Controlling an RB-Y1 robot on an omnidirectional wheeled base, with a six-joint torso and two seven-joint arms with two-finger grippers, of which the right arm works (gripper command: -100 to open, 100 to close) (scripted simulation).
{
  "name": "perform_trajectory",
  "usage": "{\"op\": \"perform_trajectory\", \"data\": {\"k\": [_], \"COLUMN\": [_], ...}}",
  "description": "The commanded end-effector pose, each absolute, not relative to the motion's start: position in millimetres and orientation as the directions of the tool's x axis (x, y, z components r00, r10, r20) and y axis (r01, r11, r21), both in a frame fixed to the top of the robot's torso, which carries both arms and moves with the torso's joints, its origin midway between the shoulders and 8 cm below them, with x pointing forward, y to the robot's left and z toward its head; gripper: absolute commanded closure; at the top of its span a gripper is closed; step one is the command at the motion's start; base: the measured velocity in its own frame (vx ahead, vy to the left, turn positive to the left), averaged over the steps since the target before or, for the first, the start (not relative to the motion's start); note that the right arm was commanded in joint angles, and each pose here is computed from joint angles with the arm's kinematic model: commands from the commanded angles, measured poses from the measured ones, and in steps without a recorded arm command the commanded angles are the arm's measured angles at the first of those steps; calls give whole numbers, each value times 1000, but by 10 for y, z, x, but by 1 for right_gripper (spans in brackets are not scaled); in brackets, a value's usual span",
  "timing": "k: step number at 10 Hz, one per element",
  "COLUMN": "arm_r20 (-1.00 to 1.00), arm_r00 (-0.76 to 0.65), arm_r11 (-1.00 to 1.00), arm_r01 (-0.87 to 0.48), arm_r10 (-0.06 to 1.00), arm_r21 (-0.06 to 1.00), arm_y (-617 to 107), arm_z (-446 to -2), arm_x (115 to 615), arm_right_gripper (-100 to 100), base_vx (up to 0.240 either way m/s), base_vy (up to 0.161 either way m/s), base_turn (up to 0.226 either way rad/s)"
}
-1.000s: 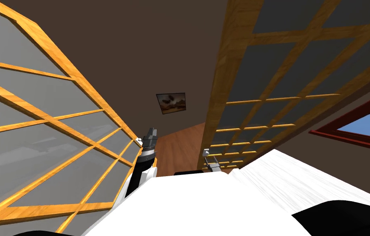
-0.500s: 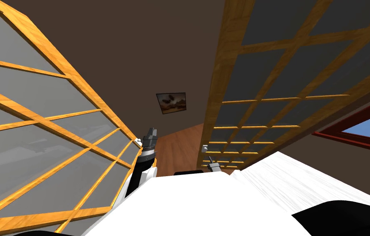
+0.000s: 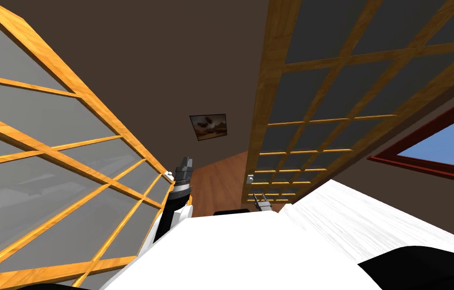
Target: Push the door open
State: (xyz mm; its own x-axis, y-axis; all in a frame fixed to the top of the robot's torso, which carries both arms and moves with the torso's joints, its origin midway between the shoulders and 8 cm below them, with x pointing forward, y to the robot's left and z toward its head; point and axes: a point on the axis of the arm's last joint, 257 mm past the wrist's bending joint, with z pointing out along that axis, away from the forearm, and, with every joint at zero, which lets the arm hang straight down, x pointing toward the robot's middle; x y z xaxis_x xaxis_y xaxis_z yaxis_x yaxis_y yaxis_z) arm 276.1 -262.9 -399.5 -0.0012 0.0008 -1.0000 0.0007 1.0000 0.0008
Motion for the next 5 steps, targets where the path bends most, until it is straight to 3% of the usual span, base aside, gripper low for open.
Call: {"op": "perform_trajectory", "data": {"k": [1, 2, 3, 5], "arm_r20": [-1000, -1000, -1000, -1000], "arm_r00": [0, -1, 0, 0], "arm_r11": [999, 1000, 1000, 999], "arm_r01": [39, 24, 30, 33], "arm_r10": [0, 1, -1, -2], "arm_r21": [0, 1, -1, -2], "arm_y": [-2699, -2667, -2699, -2724], "arm_z": [-3980, -3992, -3990, -3988], "arm_x": [2689, 2713, 2756, 2803], "arm_right_gripper": [-100, -100, -100, -100], "base_vx": [-101, -50, 100, 194], "base_vy": [143, 66, 10, -2], "base_turn": [-157, -43, 24, 17]}}
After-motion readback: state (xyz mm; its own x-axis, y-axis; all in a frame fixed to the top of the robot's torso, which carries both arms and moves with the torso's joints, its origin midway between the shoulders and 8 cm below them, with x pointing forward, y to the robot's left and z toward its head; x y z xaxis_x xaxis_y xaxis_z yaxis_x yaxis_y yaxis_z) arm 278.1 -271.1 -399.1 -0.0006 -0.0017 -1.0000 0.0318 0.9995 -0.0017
